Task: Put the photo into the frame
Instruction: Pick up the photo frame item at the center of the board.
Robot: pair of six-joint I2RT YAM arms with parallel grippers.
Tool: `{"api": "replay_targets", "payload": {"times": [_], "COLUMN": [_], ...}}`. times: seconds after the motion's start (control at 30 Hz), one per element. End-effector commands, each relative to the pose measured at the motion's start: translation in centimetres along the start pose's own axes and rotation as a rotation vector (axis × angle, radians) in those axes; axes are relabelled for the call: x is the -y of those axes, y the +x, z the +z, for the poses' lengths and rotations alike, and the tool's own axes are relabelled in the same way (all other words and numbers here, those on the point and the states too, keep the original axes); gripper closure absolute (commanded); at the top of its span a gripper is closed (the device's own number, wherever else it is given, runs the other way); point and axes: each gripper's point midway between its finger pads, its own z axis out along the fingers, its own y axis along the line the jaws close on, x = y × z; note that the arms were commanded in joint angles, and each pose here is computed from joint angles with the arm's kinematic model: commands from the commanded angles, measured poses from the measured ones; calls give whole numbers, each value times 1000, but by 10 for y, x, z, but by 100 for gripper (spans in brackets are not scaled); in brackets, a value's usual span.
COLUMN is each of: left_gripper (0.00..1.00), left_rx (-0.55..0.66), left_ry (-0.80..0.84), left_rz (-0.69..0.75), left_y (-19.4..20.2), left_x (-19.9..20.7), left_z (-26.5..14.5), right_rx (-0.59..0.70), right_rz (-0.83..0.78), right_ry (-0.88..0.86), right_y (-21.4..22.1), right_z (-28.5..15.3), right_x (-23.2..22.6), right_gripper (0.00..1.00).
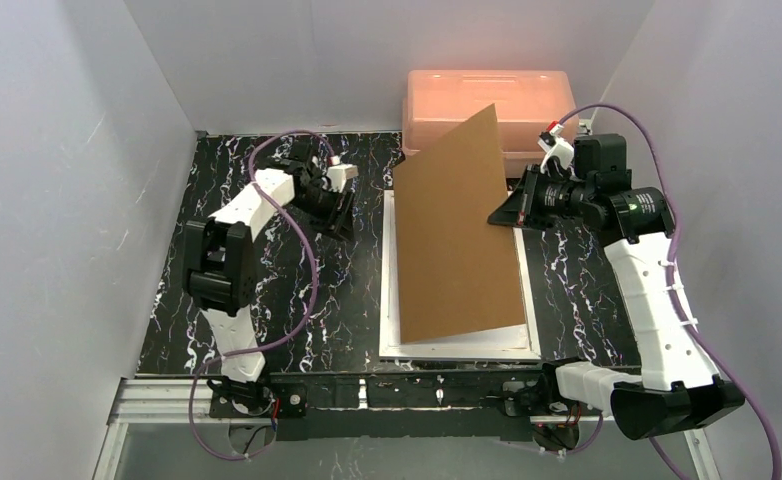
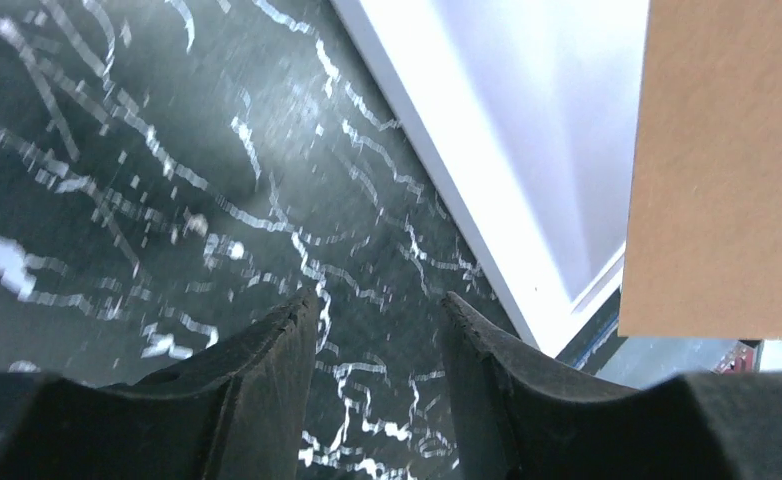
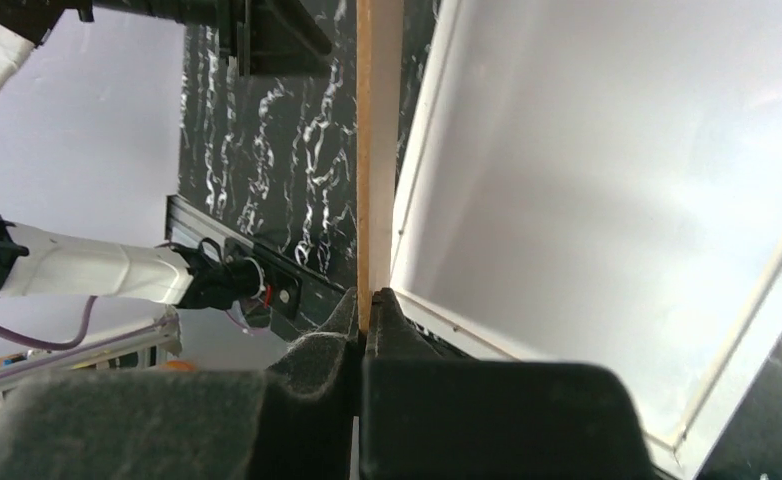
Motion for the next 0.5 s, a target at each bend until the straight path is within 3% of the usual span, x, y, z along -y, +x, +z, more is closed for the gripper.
{"api": "replay_targets", "payload": {"times": [0.0, 0.2, 0.47], "left_gripper": [54, 57, 61], "left_rx": [14, -16, 3], "left_ry": [29, 42, 16], "left_rz": [-5, -33, -14], "left_y": [-17, -26, -22], "left_x": [19, 24, 21], "left_z": [37, 72, 70], "right_rx": [60, 53, 23], "right_rz": [-52, -17, 27], "right_ry": [13, 5, -48], "right_y": [-3, -1, 1], "right_z": [-23, -14, 9], "right_x": [-8, -4, 3], "right_gripper": [99, 99, 99]}}
